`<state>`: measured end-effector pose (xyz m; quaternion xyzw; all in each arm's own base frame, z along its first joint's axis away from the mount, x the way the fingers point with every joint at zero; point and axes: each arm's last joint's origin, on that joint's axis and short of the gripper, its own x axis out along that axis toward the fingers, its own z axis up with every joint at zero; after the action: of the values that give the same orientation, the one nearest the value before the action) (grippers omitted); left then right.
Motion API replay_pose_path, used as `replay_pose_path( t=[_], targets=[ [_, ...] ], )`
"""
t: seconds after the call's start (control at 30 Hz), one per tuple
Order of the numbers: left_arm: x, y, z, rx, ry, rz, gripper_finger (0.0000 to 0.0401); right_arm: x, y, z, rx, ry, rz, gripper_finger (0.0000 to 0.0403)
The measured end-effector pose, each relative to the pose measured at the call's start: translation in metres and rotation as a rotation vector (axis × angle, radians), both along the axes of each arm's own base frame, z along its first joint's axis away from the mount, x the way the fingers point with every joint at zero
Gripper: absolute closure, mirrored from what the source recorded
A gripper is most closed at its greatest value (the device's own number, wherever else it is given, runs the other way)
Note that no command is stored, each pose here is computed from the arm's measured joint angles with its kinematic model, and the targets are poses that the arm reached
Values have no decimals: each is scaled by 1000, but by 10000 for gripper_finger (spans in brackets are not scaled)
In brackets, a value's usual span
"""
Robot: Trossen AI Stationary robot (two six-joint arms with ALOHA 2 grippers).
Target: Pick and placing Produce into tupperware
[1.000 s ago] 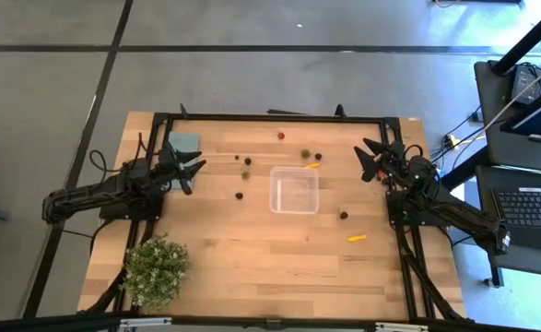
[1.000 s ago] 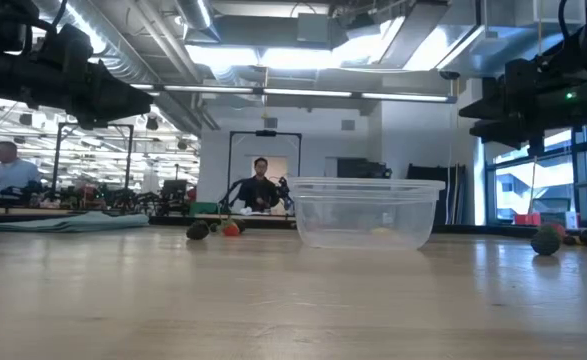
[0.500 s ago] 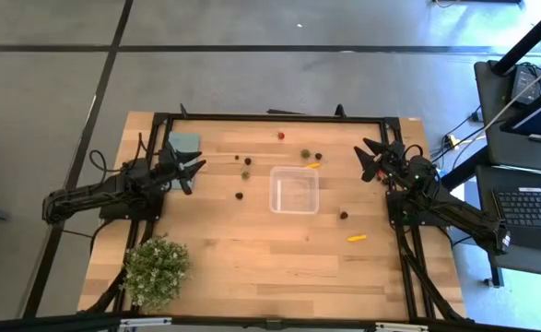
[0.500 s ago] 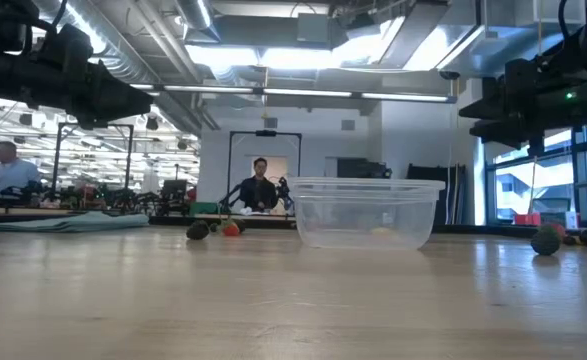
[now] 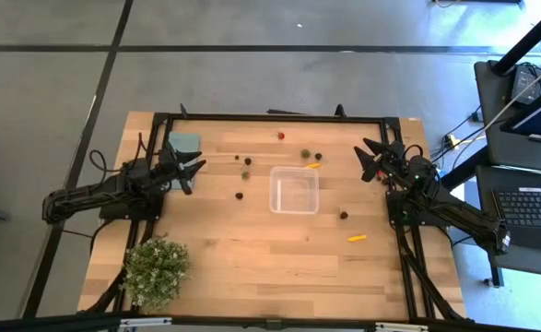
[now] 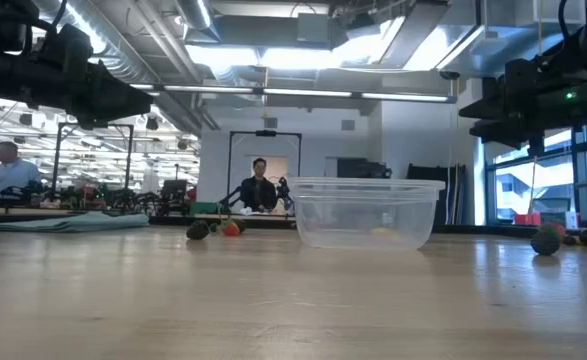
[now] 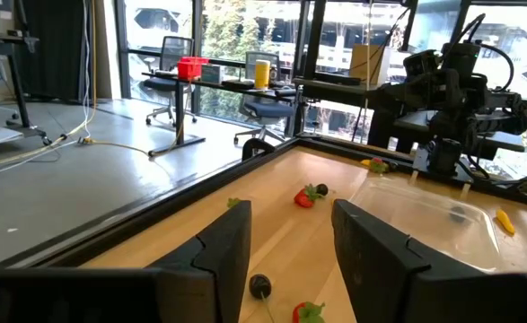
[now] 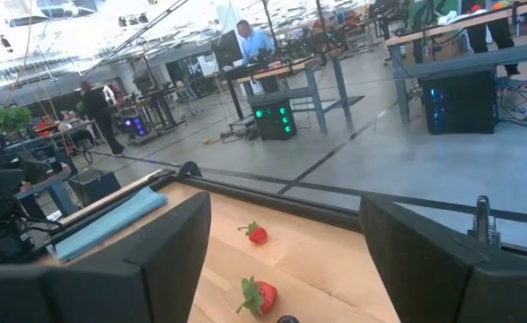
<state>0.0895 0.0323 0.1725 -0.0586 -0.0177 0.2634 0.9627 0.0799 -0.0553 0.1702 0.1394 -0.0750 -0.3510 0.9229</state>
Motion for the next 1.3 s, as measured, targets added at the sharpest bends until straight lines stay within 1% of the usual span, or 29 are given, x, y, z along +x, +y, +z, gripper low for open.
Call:
replay_pose_path(
  t=[0.6, 0.77, 1.13, 1.23, 1.3],
  targets=[
    [0, 0, 0, 0, 0, 0, 252, 0, 0, 0, 4, -5, -2, 116],
    [0, 0, 0, 0, 0, 0, 252, 0, 0, 0, -12, 10, -3, 116],
    [0, 0, 0, 0, 0, 0, 252, 0, 0, 0, 5, -5, -4, 116],
    [0, 1, 0, 1, -1, 24, 252, 0, 0, 0, 5, -5, -4, 116],
    [0, 1, 0, 1, -1, 29, 252, 0, 0, 0, 25, -23, -2, 116]
  ],
)
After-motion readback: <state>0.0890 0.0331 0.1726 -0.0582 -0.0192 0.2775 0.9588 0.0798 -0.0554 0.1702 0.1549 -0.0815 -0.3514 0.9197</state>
